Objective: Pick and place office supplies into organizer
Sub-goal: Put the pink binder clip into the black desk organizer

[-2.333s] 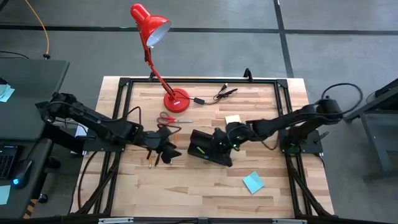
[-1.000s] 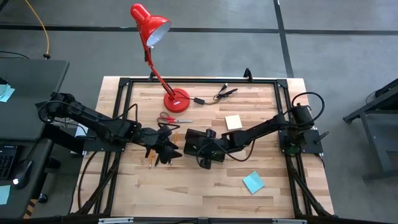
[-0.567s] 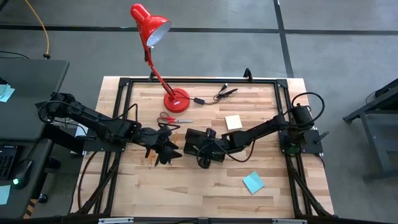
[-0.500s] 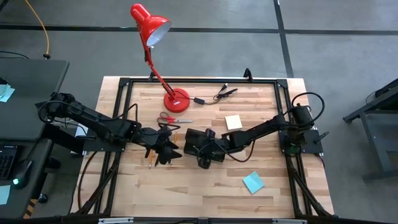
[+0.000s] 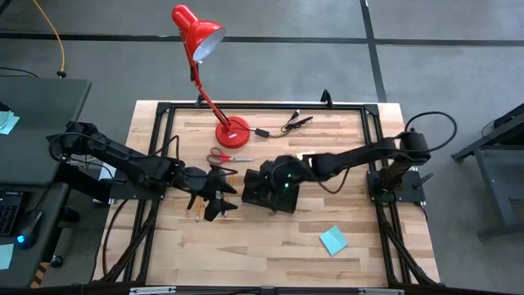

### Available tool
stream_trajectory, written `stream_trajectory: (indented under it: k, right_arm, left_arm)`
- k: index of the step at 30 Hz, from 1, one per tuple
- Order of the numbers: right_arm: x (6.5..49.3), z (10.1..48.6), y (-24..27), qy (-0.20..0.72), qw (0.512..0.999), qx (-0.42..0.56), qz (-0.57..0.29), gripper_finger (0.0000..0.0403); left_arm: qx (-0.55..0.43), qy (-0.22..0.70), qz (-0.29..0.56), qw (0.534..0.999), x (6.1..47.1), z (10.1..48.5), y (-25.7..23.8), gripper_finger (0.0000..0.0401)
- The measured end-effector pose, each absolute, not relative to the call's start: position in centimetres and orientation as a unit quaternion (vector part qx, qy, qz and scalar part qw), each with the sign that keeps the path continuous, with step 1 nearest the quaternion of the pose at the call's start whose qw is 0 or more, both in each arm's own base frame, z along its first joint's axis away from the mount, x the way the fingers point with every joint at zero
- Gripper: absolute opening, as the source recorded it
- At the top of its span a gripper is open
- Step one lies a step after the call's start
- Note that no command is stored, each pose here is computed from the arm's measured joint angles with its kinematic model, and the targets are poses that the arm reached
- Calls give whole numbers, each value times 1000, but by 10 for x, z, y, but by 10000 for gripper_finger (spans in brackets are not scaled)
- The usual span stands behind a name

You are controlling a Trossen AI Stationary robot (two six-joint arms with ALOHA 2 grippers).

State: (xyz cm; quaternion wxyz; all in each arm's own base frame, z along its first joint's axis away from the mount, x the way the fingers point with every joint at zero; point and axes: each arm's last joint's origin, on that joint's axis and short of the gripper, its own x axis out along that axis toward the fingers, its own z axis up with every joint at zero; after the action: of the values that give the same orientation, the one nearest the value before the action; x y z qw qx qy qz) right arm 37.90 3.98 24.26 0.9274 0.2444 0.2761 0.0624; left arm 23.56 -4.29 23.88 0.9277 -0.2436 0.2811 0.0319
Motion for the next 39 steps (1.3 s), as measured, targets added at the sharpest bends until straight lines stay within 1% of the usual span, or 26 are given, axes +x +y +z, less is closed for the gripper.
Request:
stream_trajectory:
  k: [3,5,9,12,14,18,22,25,29,31,35,39]
  right_arm:
    - [375,252,29,275,914,283,93,116]
    - [374,257,24,269,910,297,109,116]
    - [371,264,15,261,907,308,117,116]
    - [370,268,12,258,900,325,137,116]
    - [369,266,11,273,889,336,147,116]
    - [364,258,13,320,873,343,137,116]
    - [360,251,18,353,864,339,118,116]
    - [358,249,21,367,860,336,112,116]
    - [357,247,26,373,864,322,100,116]
    - [357,246,28,374,866,316,99,116]
    - [357,247,30,374,867,314,99,116]
    - [357,247,30,373,868,313,96,116]
  left_arm:
    - [-217,300,9,929,234,236,-44,299]
    - [-209,317,10,925,232,233,-44,299]
    - [-215,343,-4,914,229,230,-44,299]
    - [-226,344,-7,911,229,230,-45,299]
    - [-220,339,-18,914,230,231,-48,299]
    - [-206,343,-31,916,228,231,-55,299]
    - [-197,347,-20,917,227,230,-54,299]
    - [-218,365,-18,905,225,227,-54,298]
    - [-204,401,-15,893,221,221,-54,299]
    - [-202,431,-17,879,216,217,-55,299]
    - [-215,507,-10,835,204,206,-61,299]
    - [-183,522,-23,833,198,205,-70,299]
